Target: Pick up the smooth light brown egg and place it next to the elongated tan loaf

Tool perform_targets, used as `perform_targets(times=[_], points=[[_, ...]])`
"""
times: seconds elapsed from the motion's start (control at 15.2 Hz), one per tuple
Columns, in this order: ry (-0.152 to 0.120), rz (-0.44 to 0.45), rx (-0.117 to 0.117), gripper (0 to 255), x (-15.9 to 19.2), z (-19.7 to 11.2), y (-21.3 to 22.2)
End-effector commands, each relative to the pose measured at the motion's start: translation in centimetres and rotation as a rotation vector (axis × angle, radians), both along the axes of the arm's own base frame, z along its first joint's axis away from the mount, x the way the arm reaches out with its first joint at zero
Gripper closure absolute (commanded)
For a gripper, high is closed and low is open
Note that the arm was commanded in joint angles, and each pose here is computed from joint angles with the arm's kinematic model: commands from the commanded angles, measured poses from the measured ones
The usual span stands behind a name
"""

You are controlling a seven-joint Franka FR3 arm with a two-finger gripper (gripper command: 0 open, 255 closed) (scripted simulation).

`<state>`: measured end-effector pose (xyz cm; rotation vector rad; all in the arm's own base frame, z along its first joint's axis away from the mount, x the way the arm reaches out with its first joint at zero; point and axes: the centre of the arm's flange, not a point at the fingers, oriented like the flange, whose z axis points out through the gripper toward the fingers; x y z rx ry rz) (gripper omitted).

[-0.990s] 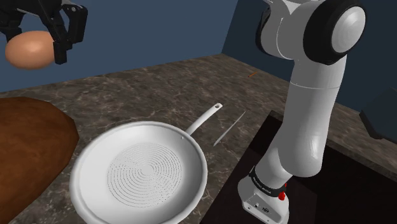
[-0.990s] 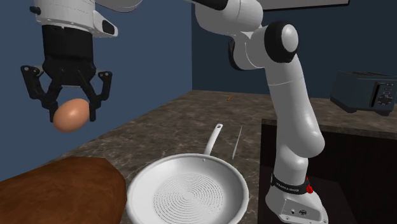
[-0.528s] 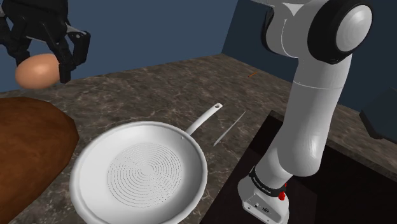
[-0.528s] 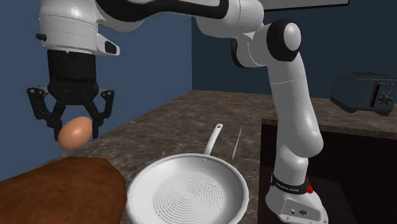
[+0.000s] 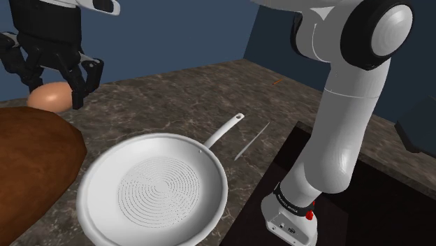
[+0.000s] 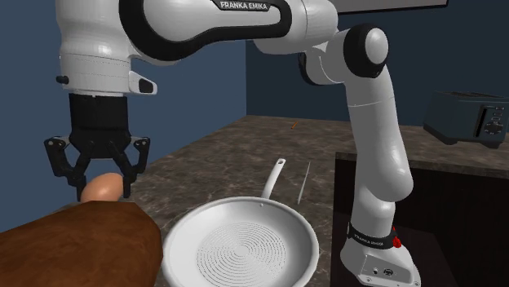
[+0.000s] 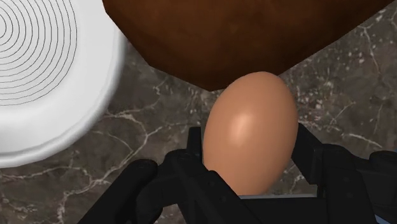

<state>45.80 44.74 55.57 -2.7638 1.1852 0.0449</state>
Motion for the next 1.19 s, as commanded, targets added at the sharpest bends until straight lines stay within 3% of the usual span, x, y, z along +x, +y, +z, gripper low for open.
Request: perform_targets(times=[0.0, 0.86, 1.12], points=[[0.004, 0.007, 0.002, 255, -0.3, -1.1, 0.2], [0.004, 0.007, 0.002, 255, -0.3, -8.0, 0.2], [0.004, 0.007, 0.002, 255, -0.3, -8.0, 0.2]])
